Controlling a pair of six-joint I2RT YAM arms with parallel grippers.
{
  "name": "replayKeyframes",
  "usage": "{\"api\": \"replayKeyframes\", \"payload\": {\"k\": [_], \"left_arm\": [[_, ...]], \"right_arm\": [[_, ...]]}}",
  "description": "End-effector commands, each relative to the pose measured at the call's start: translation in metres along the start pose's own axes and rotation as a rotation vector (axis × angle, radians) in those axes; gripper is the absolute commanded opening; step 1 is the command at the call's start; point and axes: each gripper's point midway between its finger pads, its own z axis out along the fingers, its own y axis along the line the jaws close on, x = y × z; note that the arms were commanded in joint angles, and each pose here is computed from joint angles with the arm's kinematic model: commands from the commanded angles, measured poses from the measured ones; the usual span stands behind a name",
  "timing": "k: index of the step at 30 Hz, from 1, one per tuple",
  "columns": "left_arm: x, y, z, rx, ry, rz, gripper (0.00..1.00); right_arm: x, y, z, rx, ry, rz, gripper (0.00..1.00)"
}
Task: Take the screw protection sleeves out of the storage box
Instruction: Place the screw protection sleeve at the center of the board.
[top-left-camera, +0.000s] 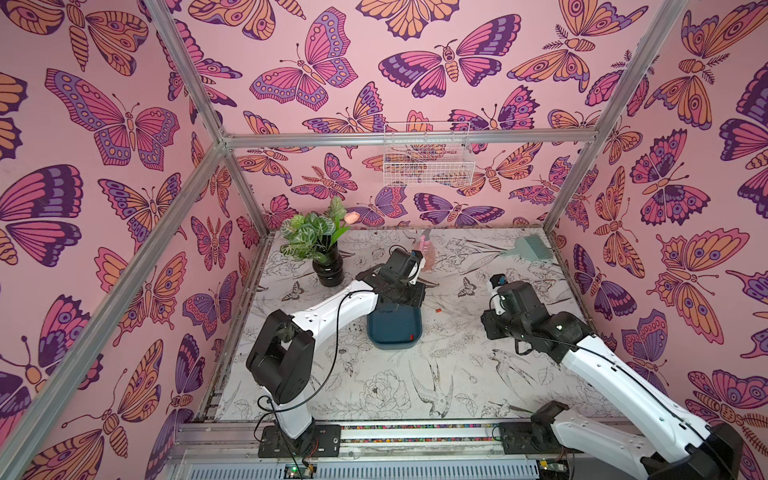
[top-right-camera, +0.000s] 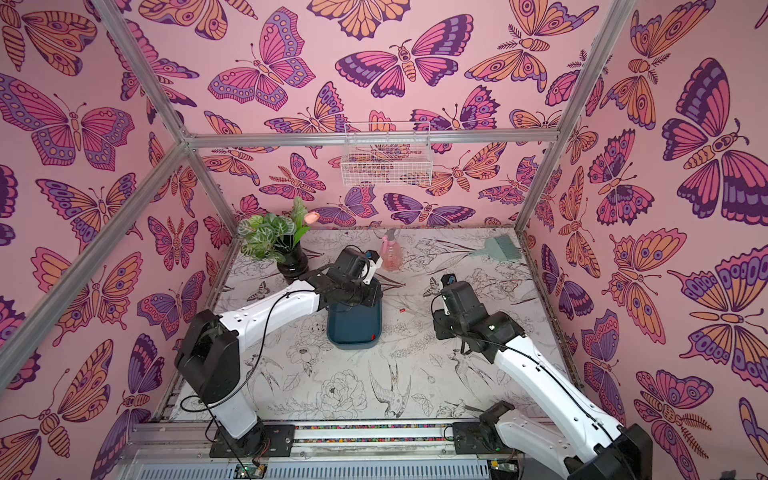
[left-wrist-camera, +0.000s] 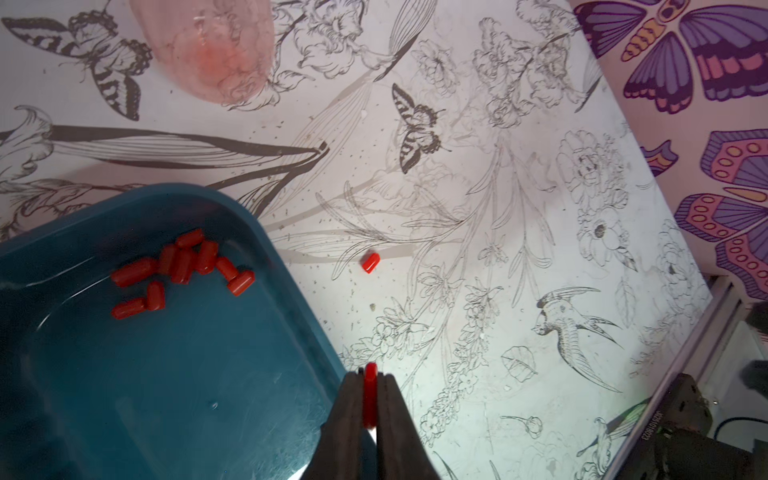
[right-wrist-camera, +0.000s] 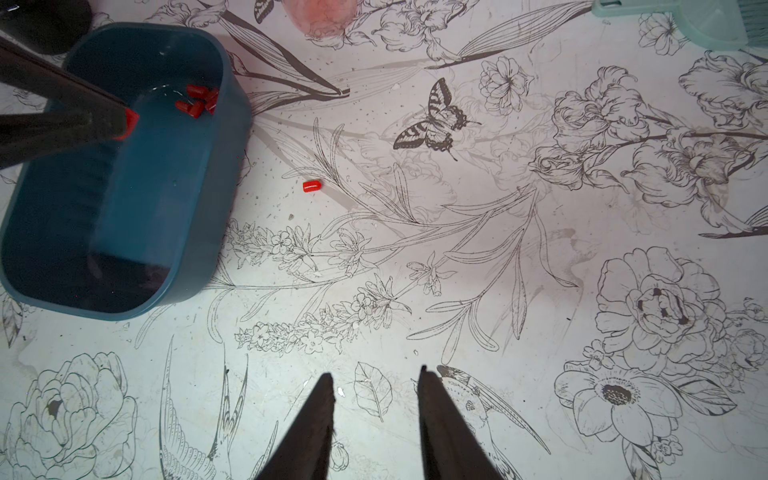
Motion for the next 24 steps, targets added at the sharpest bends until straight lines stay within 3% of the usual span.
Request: {"api": "replayKeyframes", "payload": {"k": [1,12,24], "left_arm": [[0.000,-0.015,0.010,0.038,0.028,0.015,0.12],[0.003,-0.044,0.054,0.066,0.076,0.045,0.12],[0.012,-0.040,0.094,0.043,0.127,0.070,0.12]], "right_arm": [[0.003,-0.007,-0.001,0.025,-0.002,0.022,0.38],[0.001,-0.012,-0.006,0.046,-0.027,0.034,0.38],[0.000,-0.015,-0.011,0.056,-0.047,0.043,0.39]]}}
